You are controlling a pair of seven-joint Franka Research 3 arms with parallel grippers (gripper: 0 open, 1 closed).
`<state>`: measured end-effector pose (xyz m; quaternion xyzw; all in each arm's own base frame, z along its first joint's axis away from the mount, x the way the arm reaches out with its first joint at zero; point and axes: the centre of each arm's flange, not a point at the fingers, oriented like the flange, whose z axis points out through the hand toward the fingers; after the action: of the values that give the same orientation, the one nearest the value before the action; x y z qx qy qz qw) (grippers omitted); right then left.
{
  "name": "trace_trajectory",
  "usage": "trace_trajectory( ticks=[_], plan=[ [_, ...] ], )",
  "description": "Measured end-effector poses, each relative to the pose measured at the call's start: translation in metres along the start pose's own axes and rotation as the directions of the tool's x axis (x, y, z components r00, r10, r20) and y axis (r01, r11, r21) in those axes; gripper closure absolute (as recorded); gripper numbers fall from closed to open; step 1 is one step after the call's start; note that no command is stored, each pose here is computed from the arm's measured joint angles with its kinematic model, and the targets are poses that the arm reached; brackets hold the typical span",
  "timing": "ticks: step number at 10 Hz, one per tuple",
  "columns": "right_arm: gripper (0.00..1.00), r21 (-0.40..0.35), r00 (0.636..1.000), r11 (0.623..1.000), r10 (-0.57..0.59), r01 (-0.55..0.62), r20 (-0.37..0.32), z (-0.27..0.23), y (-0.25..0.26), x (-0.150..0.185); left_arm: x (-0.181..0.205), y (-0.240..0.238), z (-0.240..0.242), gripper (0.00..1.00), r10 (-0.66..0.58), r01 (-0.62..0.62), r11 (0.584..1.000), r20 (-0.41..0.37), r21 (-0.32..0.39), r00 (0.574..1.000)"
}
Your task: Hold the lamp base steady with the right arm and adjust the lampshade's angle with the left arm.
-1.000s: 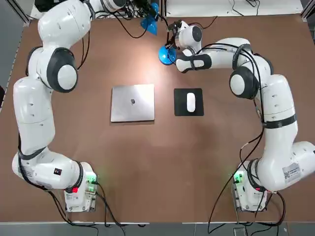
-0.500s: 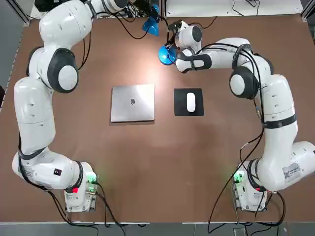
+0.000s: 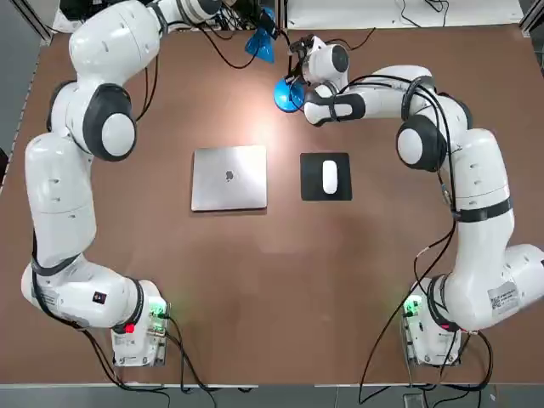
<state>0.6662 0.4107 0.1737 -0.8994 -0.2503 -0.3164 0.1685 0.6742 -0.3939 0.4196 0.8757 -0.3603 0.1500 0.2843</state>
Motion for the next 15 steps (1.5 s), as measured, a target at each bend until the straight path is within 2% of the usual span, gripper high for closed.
trace_trajectory(
  ticks=[2,3,4,5,6,9,12,14,15],
  plan=[
    [0.84,0.0,1.0,1.0,0.0,0.0,0.0,0.0,0.0,0.0,0.007,0.002,-0.018,0.0,0.01,-0.01,1.0,-0.022,0.015,1.0],
    [0.85,0.0,1.0,1.0,-0.001,0.001,-0.001,0.0,0.0,0.0,0.011,0.005,-0.034,0.0,0.04,-0.039,0.998,-0.019,0.046,0.999],
    [0.76,-0.004,1.0,1.0,0.002,-0.002,0.0,0.0,0.002,0.0,0.015,0.012,-0.053,0.0,0.084,-0.084,0.992,0.005,0.09,0.996],
    [0.74,-0.006,1.0,1.0,0.004,-0.004,-0.001,0.0,0.003,0.0,0.018,0.024,-0.079,0.0,0.114,-0.117,0.986,0.036,0.117,0.993],
    [0.66,-0.01,1.0,1.0,0.006,-0.006,0.0,0.0,0.005,-0.001,0.016,0.031,-0.109,0.0,0.115,-0.125,0.984,0.078,0.125,0.99],
    [0.63,-0.012,1.0,1.0,0.011,-0.011,0.0,0.0,0.007,0.0,-0.025,-0.015,-0.213,0.0,-0.005,-0.026,0.989,0.216,0.142,0.976],
    [0.59,-0.013,1.0,1.0,0.021,-0.021,0.0,0.0,0.007,0.0,-0.074,-0.057,-0.314,0.0,-0.155,0.105,0.974,0.25,0.202,0.956],
    [0.52,-0.012,1.0,1.0,0.027,-0.027,-0.001,0.0,0.006,0.0,-0.106,-0.072,-0.375,0.03,-0.32,0.255,0.927,0.227,0.276,0.92],
    [0.39,-0.013,1.0,0.999,0.03,-0.03,-0.003,0.0,0.007,0.001,-0.123,-0.074,-0.4,0.05,-0.408,0.33,0.89,0.222,0.315,0.886]
  ],
)
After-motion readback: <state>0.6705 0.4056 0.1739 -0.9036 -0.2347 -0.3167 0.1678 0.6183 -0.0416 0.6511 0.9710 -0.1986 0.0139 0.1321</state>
